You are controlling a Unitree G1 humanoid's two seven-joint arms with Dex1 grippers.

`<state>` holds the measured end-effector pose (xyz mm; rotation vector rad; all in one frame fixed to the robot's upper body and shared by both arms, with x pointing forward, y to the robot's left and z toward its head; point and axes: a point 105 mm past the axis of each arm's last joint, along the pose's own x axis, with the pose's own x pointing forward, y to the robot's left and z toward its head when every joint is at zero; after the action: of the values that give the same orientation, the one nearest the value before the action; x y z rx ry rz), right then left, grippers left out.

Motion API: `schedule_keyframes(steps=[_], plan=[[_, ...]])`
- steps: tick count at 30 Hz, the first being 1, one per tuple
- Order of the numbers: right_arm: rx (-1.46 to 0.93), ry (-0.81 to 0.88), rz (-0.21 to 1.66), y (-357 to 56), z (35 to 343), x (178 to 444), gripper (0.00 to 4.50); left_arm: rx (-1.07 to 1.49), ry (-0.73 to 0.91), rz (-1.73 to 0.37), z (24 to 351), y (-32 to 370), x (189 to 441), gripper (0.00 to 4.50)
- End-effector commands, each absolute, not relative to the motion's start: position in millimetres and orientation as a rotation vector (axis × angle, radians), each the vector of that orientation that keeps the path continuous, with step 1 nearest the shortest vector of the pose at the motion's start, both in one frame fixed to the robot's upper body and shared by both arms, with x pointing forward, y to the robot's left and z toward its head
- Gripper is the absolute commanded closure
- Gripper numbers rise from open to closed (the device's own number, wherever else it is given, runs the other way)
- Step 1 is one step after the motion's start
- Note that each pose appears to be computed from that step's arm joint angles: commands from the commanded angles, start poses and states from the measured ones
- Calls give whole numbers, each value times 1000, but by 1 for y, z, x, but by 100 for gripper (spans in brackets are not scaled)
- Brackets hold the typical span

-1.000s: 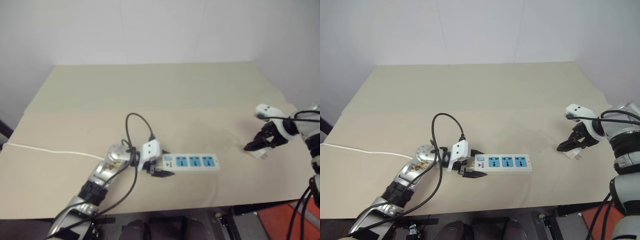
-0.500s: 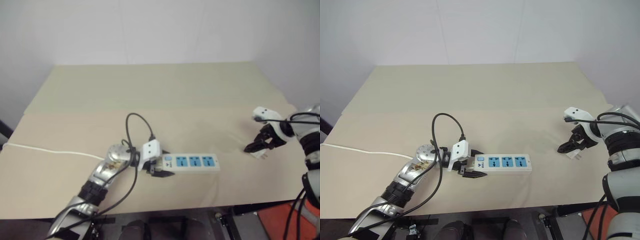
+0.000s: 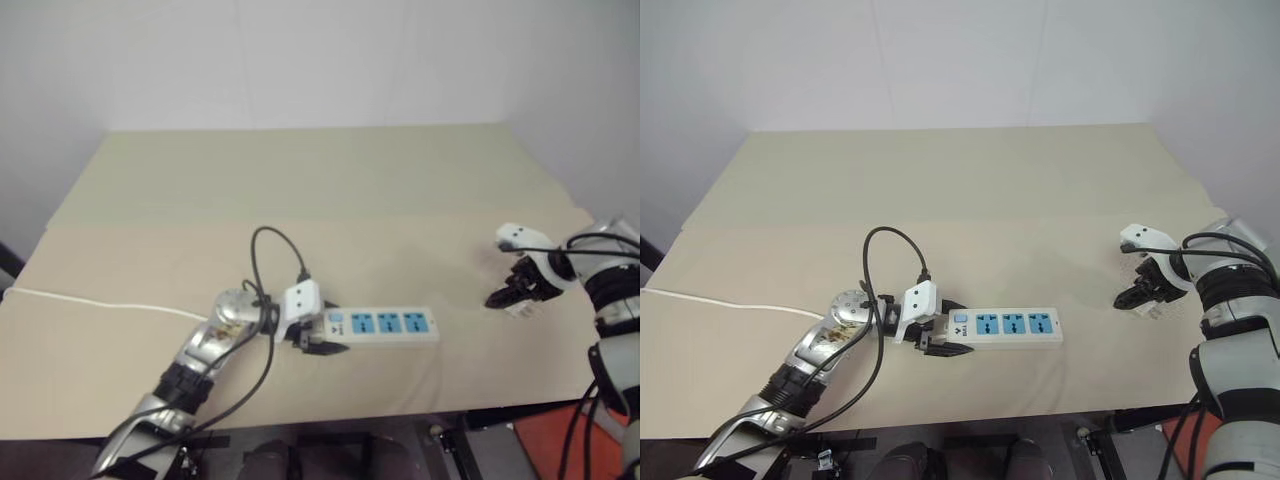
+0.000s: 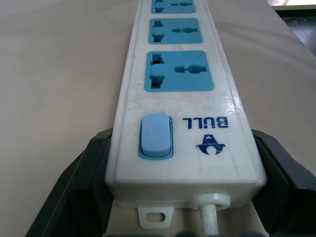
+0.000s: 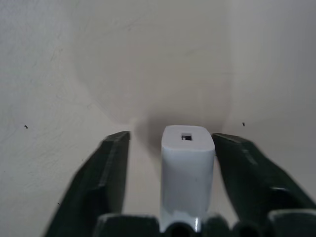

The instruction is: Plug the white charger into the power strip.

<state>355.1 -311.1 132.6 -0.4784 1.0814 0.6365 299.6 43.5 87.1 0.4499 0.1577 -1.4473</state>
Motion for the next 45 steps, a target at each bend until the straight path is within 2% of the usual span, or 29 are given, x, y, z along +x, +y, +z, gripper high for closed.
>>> schedule_keyframes(steps=[1,2,3,6,10,15,17,20,23,24,31,41,45], plan=[[-491,1037,629,-311,146,360,286,454,177,-1468,82,41,294,119],[-491,1037,630,-311,145,360,322,455,177,-1467,82,41,294,119],[-490,1034,632,-311,146,360,335,456,178,-1465,82,42,294,119],[-521,970,646,-307,154,364,335,458,179,-1458,83,43,297,119],[-526,714,733,-276,193,378,335,467,185,-1453,85,47,299,119],[-424,330,907,-216,246,371,335,471,189,-1448,87,50,301,119],[-354,179,959,-197,261,364,335,473,191,-1447,88,52,301,119],[-237,43,989,-172,266,357,335,476,195,-1441,89,54,302,119],[-235,-138,1025,-143,257,346,335,478,197,-1433,91,55,304,119],[-241,-144,1027,-138,252,343,335,478,197,-1431,91,56,305,119],[-175,-142,1144,-98,200,325,335,473,203,-1392,92,62,306,119],[-146,-94,1415,-76,161,292,335,474,217,-1365,92,69,304,119],[-149,-87,1426,-73,150,293,335,477,220,-1359,92,71,303,119]])
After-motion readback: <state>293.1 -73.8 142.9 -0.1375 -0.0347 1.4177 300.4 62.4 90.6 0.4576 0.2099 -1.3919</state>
